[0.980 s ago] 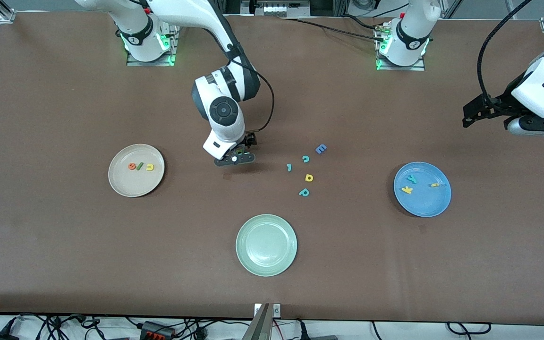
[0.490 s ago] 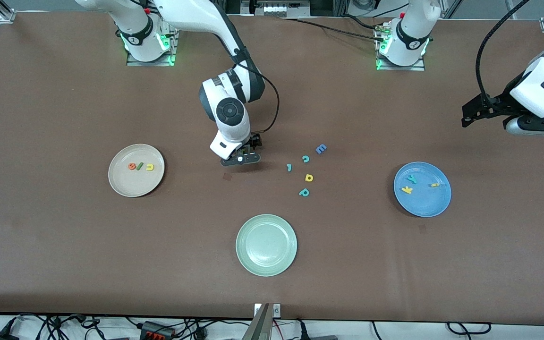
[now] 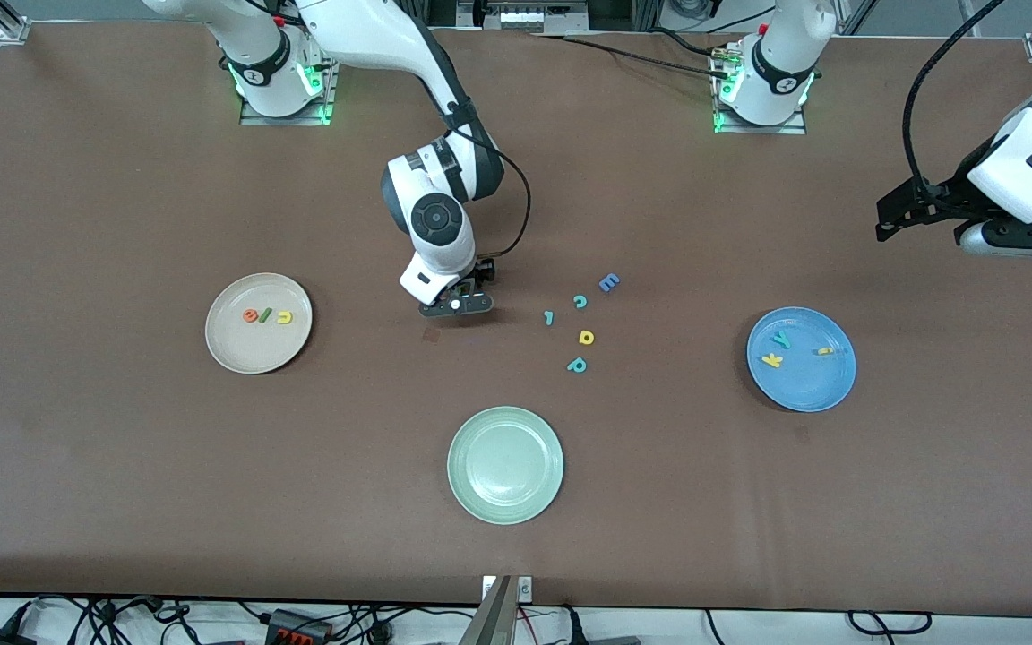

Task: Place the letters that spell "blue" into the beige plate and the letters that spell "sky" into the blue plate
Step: 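Grasp the green letter a with the right gripper and lift it, then carry the green a to the beige plate and open the right gripper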

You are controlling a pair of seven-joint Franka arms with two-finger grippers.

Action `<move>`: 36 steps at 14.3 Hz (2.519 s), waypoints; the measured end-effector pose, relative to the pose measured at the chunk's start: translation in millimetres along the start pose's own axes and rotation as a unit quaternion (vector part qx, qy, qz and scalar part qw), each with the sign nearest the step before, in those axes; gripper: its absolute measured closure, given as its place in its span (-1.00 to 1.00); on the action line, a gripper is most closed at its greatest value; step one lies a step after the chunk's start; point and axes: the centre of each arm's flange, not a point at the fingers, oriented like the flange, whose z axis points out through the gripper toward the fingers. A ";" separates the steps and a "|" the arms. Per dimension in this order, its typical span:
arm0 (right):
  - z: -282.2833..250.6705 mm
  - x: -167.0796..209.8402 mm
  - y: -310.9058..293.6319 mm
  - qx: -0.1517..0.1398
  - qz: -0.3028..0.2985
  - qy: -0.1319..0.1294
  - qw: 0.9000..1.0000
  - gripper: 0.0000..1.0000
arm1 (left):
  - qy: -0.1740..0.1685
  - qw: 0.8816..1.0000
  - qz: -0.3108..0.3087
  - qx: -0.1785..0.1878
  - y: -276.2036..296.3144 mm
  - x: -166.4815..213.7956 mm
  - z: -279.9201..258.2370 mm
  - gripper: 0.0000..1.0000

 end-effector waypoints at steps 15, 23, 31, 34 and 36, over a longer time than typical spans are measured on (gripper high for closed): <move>-6.1 2.6 -1.7 0.006 0.001 0.004 1.000 0.27 | 0.001 1.000 0.001 0.000 0.6 0.0 -0.6 -1.00; -48.5 50.7 94.2 -0.020 0.069 0.019 0.997 0.27 | 0.001 1.000 0.001 0.000 1.3 0.1 -0.9 -1.00; -75.3 55.9 298.2 -0.030 0.034 -0.112 0.993 0.27 | 0.000 1.000 0.002 0.000 1.9 -0.2 -0.7 -1.00; -52.7 38.5 334.8 -0.019 0.013 -0.143 0.989 0.27 | -0.001 1.000 0.002 0.000 2.0 -0.4 -0.6 -1.00; -46.5 33.9 346.2 -0.016 0.011 -0.150 0.989 0.27 | -0.001 1.000 0.002 0.000 2.2 -0.4 -0.6 -1.00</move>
